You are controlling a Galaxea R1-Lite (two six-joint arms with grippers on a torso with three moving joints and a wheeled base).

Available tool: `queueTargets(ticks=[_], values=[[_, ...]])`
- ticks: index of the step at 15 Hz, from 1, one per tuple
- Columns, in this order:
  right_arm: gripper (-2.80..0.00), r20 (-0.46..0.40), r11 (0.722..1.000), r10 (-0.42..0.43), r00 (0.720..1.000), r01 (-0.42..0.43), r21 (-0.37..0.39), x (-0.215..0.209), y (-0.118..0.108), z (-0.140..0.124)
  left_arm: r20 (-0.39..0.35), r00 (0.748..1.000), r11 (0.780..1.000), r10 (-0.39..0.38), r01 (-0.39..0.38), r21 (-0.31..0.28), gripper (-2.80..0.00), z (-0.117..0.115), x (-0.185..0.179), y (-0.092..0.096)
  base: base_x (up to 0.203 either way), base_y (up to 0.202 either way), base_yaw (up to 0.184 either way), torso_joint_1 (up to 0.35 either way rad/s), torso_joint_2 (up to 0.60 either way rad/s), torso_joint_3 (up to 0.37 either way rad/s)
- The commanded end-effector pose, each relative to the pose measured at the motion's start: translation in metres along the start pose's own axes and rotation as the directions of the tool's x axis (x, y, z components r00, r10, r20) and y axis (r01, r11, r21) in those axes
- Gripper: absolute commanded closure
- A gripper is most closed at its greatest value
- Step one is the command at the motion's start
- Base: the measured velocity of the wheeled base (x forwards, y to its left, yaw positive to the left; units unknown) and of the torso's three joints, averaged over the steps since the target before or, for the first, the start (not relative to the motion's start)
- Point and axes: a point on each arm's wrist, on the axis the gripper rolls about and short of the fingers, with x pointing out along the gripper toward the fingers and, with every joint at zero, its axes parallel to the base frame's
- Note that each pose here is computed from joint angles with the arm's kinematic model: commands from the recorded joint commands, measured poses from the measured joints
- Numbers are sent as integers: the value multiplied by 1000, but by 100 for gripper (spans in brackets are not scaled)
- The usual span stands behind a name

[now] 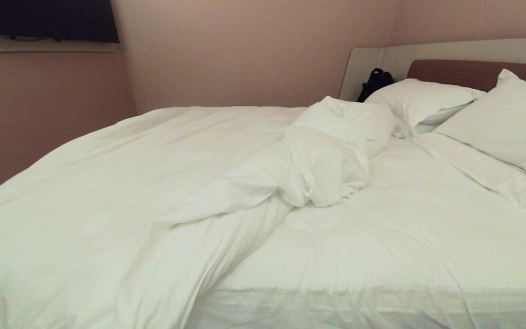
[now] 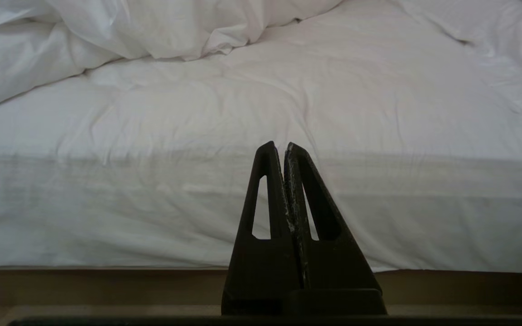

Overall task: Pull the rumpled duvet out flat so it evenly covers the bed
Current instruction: Flatten the corners of the folded blanket

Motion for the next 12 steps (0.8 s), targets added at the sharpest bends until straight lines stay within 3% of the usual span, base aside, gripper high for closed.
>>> queueTargets(ticks=[1, 5, 8, 9, 12], values=[[0, 1, 1000, -1, 1000, 1, 0, 0, 0, 0, 41, 997, 998, -61, 61, 9, -280, 22, -25, -28, 0, 0, 0, 0, 0, 0], [0, 1, 1000, -1, 1000, 1, 0, 0, 0, 0, 84, 984, 983, -154, 162, -88, -280, 51, -61, -89, 0, 0, 0, 0, 0, 0], [0, 1, 1000, -1, 1000, 1, 0, 0, 0, 0, 77, 973, 965, -218, 227, -130, -280, 54, -83, -148, 0, 0, 0, 0, 0, 0], [0, 1, 1000, 0, 1000, 0, 0, 0, 0, 0, 69, 967, 959, -246, 253, -130, 0, 51, -91, -171, 0, 0, 0, 0, 0, 0], [0, 1, 1000, -1, 1000, 1, 0, 0, 0, 0, 30, 938, 931, -345, 346, -115, 0, 33, -115, -239, 0, 0, 0, 0, 0, 0]])
